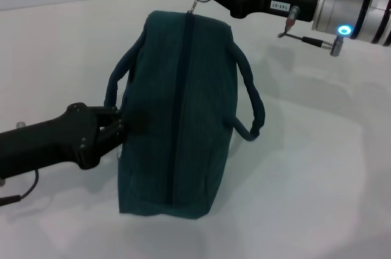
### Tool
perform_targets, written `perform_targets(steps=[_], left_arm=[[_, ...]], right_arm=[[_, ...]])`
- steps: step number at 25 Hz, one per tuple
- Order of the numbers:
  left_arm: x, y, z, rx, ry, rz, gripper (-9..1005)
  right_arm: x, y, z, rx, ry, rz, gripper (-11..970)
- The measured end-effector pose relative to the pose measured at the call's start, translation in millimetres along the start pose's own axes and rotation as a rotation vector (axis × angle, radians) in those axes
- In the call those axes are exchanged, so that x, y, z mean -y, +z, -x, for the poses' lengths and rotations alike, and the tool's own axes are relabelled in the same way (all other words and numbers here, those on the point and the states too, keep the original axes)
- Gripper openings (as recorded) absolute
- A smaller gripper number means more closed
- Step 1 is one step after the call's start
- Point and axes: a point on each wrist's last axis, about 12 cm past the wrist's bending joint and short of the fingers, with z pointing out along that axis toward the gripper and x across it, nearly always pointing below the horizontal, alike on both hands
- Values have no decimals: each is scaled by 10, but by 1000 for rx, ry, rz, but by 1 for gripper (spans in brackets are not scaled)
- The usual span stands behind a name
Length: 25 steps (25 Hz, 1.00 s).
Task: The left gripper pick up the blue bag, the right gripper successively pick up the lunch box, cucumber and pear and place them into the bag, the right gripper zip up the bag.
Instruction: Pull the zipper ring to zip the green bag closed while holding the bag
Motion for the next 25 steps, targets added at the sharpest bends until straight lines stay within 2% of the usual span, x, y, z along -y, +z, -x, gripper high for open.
perform_targets(steps=[17, 25], left_arm=[[69, -72, -45, 22, 21, -56, 58], [72, -57, -63, 33, 26, -58, 58]], right_arm=[[66, -33, -191, -65, -1, -74, 17], [30, -49, -326, -91, 35, -73, 18]])
